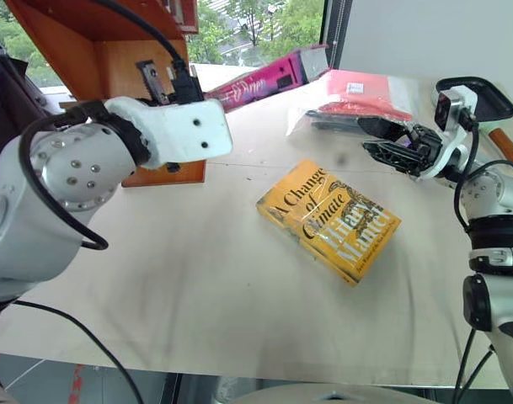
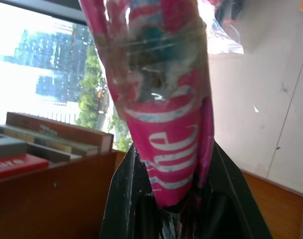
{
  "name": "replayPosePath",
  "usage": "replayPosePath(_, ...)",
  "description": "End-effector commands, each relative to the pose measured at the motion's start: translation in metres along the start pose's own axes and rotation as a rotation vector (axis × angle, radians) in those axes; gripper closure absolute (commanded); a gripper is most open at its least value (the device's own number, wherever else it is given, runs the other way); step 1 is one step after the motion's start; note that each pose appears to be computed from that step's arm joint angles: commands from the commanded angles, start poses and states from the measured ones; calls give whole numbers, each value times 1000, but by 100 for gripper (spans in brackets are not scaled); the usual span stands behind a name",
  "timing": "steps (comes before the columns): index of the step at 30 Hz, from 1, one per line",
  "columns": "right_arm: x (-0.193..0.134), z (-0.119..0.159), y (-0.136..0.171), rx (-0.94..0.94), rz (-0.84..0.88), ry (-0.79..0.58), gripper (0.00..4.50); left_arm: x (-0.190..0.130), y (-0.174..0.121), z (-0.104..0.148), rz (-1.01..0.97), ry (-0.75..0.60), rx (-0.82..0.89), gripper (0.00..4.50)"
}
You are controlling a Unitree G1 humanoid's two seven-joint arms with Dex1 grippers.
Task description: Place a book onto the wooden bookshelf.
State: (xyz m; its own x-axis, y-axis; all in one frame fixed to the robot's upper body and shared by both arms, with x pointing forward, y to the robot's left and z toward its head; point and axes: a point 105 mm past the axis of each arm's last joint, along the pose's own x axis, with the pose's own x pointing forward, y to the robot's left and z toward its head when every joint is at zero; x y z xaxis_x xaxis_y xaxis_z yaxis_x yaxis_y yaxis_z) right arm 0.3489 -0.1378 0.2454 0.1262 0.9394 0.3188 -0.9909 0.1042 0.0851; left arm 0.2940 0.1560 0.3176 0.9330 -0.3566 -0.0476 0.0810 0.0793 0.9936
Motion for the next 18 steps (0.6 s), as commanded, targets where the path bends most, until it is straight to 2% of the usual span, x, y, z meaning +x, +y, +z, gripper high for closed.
replayPosePath(1,3,17,1,-59,29,-47,7,-16,44,-4,199,53,123,430)
replayPosePath(6,3,15,0,-65,32,-46,7,-19,56,2,264,25,168,430)
replayPosePath(9,3,15,0,-70,38,-56,7,-16,53,-1,232,41,180,430)
replayPosePath(18,3,14,4,-89,65,-87,7,-19,30,-59,53,290,164,430)
